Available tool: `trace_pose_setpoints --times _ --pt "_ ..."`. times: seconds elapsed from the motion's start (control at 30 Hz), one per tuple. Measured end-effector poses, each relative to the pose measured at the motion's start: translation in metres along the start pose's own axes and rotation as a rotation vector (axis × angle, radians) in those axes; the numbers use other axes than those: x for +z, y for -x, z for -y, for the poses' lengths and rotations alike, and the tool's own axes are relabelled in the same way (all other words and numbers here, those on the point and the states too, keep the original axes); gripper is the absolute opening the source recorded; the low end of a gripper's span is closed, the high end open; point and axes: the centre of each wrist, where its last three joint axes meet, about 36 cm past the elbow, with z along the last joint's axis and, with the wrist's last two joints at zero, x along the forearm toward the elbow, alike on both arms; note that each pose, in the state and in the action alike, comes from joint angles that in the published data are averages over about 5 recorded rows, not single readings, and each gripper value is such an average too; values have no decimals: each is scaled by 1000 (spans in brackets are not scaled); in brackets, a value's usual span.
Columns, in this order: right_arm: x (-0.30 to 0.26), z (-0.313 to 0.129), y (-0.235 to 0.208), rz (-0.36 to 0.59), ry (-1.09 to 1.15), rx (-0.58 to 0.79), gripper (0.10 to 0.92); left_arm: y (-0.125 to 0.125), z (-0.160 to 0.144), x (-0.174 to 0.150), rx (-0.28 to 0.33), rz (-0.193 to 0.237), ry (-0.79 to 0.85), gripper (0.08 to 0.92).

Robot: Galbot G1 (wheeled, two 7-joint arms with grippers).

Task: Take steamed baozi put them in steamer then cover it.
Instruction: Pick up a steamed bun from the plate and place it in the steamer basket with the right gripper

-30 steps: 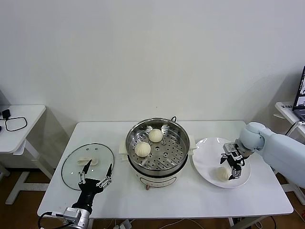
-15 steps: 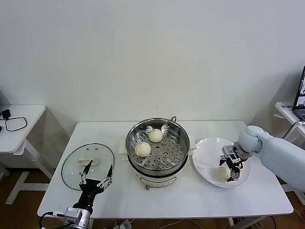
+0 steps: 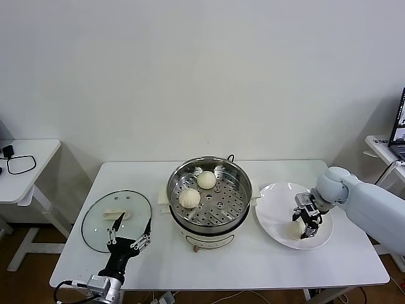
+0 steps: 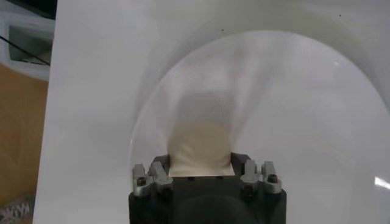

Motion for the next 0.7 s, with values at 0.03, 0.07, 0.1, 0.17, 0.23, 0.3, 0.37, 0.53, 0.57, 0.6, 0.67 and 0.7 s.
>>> trace_pose_setpoints --times 0.03,0.07,0.1,0.17,0.23,0.3,0.37,0.53,0.57,0.6,0.67,0.7 --pt "1 1 -4 2 1 1 679 0 0 0 1 0 0 823" --pt "1 2 -8 5 1 3 679 0 0 0 1 1 0 823" --pt "2 3 -14 7 2 6 679 0 1 -1 2 2 0 823" --pt "4 6 -28 12 1 15 679 0 1 -1 3 3 0 823" --pt "5 11 -45 19 -5 27 679 0 0 -2 3 4 1 823" --pt "5 18 -64 27 -20 43 677 1 0 -2 4 4 3 823" --pt "1 25 -85 35 -50 61 674 1 -1 -2 4 4 6 823" --pt "-18 44 -144 41 -182 116 670 2 -2 -4 4 7 10 823" --pt "-25 48 -156 40 -216 129 670 2 -3 -4 4 7 10 823" --pt "-32 51 -168 38 -253 142 670 2 -3 -4 3 6 11 823" --pt "-49 56 -190 32 -329 165 670 2 -4 -4 2 5 11 823" --pt "-58 59 -200 27 -368 177 670 3 -4 -3 1 3 11 823"
